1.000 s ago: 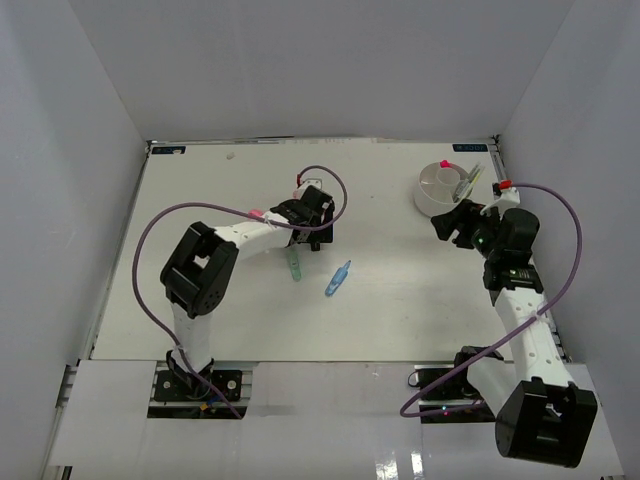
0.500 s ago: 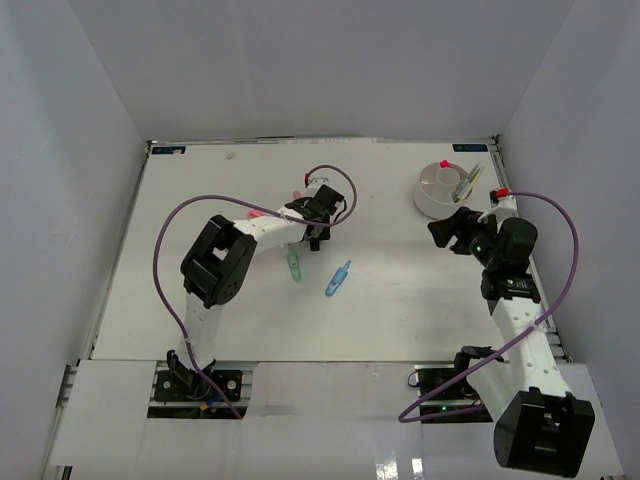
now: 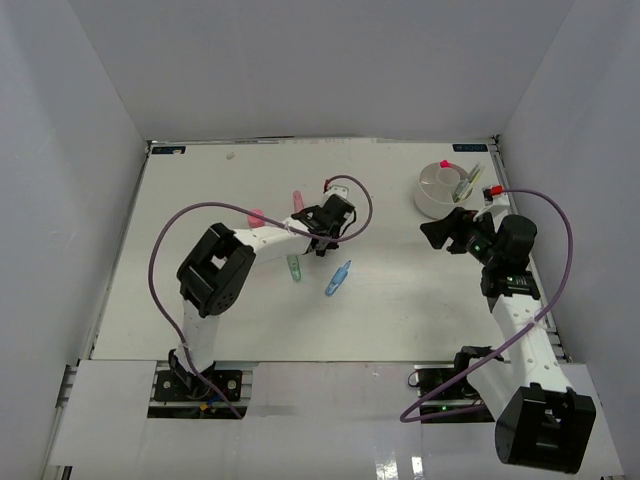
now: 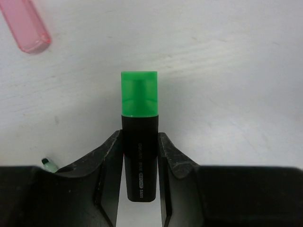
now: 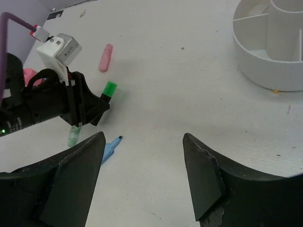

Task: Sort the stationery into containers
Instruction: Pick up the pen from the center of the board, then place the pen in the storage box.

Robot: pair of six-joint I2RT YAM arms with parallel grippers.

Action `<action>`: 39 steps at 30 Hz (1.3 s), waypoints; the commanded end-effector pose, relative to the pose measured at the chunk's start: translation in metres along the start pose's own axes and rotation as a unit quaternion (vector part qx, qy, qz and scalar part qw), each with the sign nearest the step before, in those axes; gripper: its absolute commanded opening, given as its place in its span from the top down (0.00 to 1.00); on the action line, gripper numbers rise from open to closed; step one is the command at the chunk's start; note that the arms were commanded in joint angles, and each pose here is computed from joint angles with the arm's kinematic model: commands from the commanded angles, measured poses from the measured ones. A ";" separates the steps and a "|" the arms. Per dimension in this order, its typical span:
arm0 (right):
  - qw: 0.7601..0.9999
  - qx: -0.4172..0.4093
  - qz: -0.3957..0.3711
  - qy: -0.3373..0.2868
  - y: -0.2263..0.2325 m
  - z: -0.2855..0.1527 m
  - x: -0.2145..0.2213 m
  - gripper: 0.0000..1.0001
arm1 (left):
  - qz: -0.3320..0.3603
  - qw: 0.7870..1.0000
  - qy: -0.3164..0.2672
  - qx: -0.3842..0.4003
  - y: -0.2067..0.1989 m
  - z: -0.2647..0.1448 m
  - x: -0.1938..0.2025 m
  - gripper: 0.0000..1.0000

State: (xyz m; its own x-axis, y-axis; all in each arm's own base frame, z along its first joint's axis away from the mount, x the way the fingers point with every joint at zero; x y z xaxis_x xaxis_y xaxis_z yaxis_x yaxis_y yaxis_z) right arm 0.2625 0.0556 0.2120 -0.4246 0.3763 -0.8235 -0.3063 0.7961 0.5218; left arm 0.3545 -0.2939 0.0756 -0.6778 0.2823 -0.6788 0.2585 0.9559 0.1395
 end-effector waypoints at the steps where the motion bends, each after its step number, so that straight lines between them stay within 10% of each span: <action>1: 0.998 -0.062 -0.017 0.015 0.024 0.002 -0.020 0.27 | 0.044 0.983 -0.142 0.110 -0.023 -0.075 -0.063 0.79; 17: 0.967 -0.215 -0.011 0.136 0.123 0.049 -0.006 0.27 | 0.200 0.873 -0.339 0.287 -0.020 -0.187 -0.052 0.78; 39: 0.951 -0.231 -0.001 0.206 0.143 0.080 0.034 0.43 | 0.189 0.868 -0.360 0.284 -0.015 -0.182 -0.037 0.78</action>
State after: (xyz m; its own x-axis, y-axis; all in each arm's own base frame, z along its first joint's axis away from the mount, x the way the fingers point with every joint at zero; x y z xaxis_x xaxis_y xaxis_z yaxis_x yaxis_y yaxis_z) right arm 0.2680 0.2161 0.2289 -0.7261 0.0681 -0.6842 -0.5753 0.4848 0.6588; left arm 0.2517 -0.3055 0.2115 0.0420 0.2943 -0.9548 0.8120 0.5467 0.2043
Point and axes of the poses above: each gripper's point midway between its finger pads, its own z axis out along the fingers, its own y axis along the line the jaws close on, x = y × z, the point moved 5 cm from there along -z, back along the fingers, and after that the axes turned 5 degrees about z, right-handed, at the moved point
